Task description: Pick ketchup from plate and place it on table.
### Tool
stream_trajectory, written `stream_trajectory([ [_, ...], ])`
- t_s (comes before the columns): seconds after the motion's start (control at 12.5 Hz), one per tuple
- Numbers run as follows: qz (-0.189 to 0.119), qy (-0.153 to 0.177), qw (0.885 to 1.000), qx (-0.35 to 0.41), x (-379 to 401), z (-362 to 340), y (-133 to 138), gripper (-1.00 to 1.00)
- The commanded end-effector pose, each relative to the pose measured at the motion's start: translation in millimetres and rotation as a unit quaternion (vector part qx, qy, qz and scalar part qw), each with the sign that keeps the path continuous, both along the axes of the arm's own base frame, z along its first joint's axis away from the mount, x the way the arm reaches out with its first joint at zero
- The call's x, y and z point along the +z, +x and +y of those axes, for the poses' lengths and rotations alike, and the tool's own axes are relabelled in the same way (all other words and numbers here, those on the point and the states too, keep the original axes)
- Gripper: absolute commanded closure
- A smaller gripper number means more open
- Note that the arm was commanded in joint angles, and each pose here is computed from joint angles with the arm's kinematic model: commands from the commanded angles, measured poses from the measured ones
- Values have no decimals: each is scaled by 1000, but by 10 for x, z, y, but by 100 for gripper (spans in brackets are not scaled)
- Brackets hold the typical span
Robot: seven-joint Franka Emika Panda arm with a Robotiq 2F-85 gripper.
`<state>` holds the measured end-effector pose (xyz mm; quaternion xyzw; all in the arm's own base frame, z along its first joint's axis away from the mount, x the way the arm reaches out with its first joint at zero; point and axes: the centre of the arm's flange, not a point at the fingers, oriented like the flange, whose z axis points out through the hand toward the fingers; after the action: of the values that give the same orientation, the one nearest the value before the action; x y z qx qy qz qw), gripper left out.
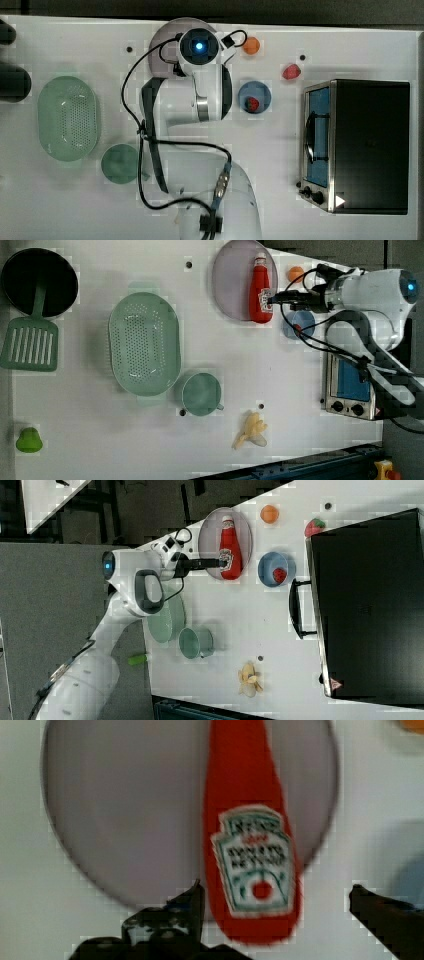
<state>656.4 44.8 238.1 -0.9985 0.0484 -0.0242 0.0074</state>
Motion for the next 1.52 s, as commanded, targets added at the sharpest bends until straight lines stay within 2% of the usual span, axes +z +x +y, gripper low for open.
stream_trajectory([
  [0.08,-10,3,999,33,-181,23,35,-100],
  [0.56,-24,11,999,36,-795,60,10,-100],
  [0.88,-35,15,999,37,-937,86,2,-100],
  [0.96,-38,15,998,37,-912,86,18,-91],
  [1.12,-39,14,998,35,-902,67,24,-43],
  [1.2,-43,15,998,36,-870,81,34,-30],
  [1.36,-48,15,998,37,-812,95,55,-30],
  [1.52,-73,15,997,25,-498,70,165,-30],
])
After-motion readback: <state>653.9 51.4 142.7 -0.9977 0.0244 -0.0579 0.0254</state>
